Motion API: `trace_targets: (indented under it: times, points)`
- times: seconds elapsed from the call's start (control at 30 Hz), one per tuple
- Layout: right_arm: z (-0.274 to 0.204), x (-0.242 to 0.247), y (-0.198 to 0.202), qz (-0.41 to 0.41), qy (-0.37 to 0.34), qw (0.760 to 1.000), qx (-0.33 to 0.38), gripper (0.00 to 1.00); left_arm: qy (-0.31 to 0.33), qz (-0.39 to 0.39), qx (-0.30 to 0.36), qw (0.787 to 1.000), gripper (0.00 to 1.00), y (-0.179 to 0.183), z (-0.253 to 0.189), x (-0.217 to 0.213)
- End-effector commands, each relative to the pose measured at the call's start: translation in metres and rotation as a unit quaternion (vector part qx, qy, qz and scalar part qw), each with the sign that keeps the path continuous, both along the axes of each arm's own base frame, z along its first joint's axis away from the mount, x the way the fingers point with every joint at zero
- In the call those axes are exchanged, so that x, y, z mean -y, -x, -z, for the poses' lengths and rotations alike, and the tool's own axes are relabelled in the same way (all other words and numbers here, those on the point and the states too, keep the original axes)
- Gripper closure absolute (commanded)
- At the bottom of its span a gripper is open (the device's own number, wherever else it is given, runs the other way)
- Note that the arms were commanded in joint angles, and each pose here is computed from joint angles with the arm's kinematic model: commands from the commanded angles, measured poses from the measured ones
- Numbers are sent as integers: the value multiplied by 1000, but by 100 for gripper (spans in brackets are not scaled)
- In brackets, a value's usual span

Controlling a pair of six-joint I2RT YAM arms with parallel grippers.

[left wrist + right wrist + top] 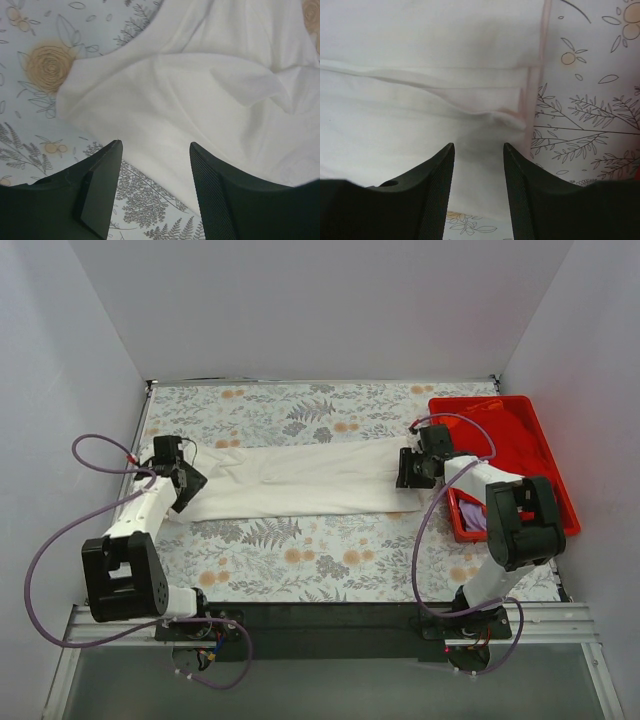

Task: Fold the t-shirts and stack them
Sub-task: Fold the tshirt

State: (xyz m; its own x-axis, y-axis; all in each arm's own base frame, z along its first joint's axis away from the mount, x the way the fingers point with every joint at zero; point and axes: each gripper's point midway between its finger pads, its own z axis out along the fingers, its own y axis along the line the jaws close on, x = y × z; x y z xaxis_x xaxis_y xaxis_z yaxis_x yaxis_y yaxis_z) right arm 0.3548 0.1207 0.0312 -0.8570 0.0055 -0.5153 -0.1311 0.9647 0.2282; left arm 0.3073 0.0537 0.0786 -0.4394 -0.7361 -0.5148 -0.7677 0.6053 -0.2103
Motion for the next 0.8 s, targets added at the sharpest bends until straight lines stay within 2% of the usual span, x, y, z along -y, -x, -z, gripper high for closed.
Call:
trace_targets:
  times: [0.0, 0.17, 0.3, 0.4, 0.63, 0.77]
  points:
    - [-24, -3, -18, 1, -11, 999, 43, 49, 26, 62, 26, 997, 44, -25, -11, 32]
    - [-36, -44, 4, -55, -57, 996, 48, 52, 27, 98, 17, 995, 43, -49, -3, 70]
    - [-45, -84, 29, -118, -81, 988, 65, 52, -40, 122, 13, 992, 39, -72, -4, 74]
    - [-45, -104, 43, -153, -98, 981, 68, 52, -56, 139, 12, 989, 39, -87, 1, 75]
    - [-14, -108, 57, -157, -94, 983, 29, 52, -74, 144, -19, 987, 41, -100, 27, 74]
    - [-2, -102, 64, -154, -87, 984, 16, 52, -107, 122, -25, 986, 42, -110, 33, 61]
